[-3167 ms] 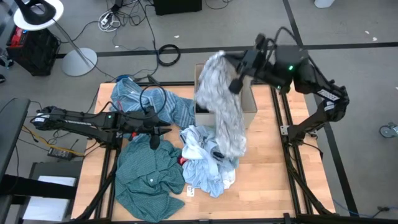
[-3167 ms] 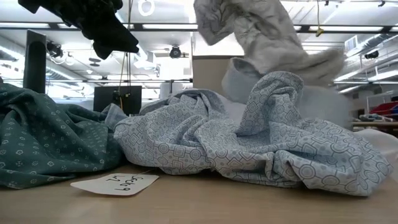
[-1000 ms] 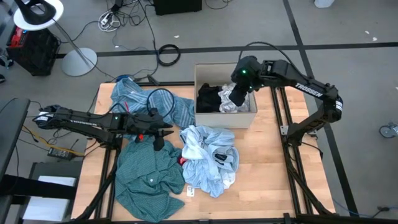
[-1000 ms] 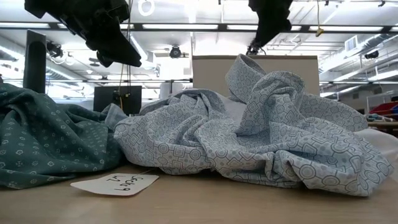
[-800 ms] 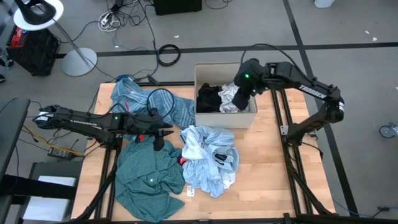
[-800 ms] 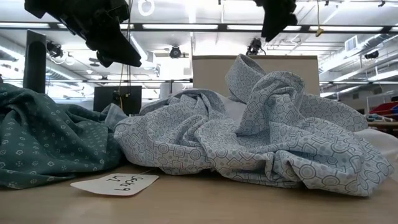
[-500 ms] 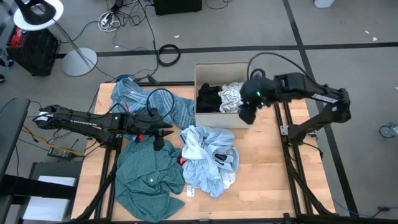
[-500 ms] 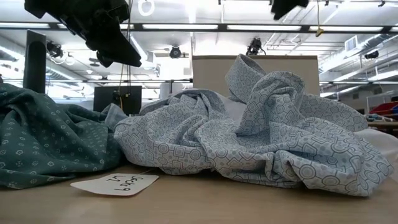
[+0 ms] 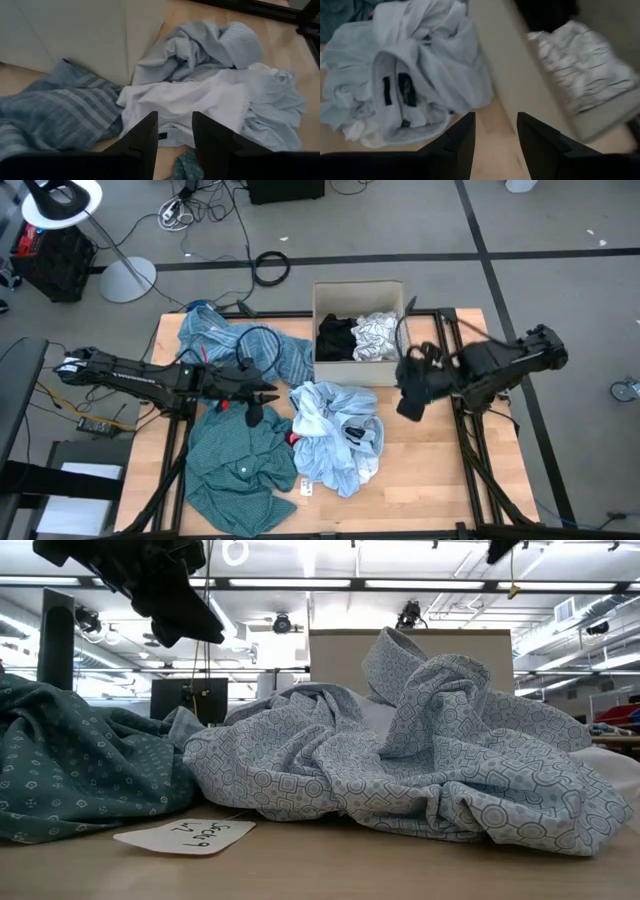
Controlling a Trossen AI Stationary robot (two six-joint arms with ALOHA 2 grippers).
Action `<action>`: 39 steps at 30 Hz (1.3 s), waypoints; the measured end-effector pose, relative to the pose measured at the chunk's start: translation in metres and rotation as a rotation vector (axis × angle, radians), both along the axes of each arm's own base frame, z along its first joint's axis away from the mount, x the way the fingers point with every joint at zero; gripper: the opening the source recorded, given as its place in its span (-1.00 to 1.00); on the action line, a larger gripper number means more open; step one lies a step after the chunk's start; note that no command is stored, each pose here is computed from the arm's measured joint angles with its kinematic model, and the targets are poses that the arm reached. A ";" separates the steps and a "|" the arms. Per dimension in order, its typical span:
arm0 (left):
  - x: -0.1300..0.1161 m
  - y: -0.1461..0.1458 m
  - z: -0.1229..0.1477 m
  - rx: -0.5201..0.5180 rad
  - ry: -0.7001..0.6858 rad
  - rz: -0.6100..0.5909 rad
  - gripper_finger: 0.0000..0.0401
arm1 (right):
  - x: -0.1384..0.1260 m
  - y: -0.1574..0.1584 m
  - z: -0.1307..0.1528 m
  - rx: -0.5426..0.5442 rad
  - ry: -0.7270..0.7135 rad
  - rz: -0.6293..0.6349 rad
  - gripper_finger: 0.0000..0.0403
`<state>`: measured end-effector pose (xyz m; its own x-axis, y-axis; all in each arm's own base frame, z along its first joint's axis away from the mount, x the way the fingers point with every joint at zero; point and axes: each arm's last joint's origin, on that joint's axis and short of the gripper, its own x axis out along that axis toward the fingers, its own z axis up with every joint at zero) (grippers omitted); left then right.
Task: Sort clothes
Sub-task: Put the green polo shirt into the gray laundry bin
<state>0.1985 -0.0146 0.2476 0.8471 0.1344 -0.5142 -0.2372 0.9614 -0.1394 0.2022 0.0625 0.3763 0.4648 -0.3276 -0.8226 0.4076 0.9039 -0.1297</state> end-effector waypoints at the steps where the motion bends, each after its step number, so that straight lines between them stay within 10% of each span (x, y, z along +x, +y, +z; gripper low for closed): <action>1: 0.000 -0.001 0.000 -0.007 -0.001 -0.003 -0.37 | 0.000 0.004 -0.007 0.007 -0.002 0.002 -0.28; 17: -0.012 -0.015 -0.014 -0.209 0.173 0.003 -0.37 | -0.008 0.034 -0.092 0.009 0.001 -0.061 -0.29; 39: -0.029 -0.043 -0.056 -0.408 0.604 0.268 -0.37 | -0.004 0.042 -0.103 0.020 -0.102 -0.077 -0.29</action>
<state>0.1691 -0.0580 0.1916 0.3698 -0.0039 -0.9291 -0.6015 0.7611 -0.2426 0.1986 0.1040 0.2733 0.5205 -0.3496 -0.7790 0.4863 0.8713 -0.0662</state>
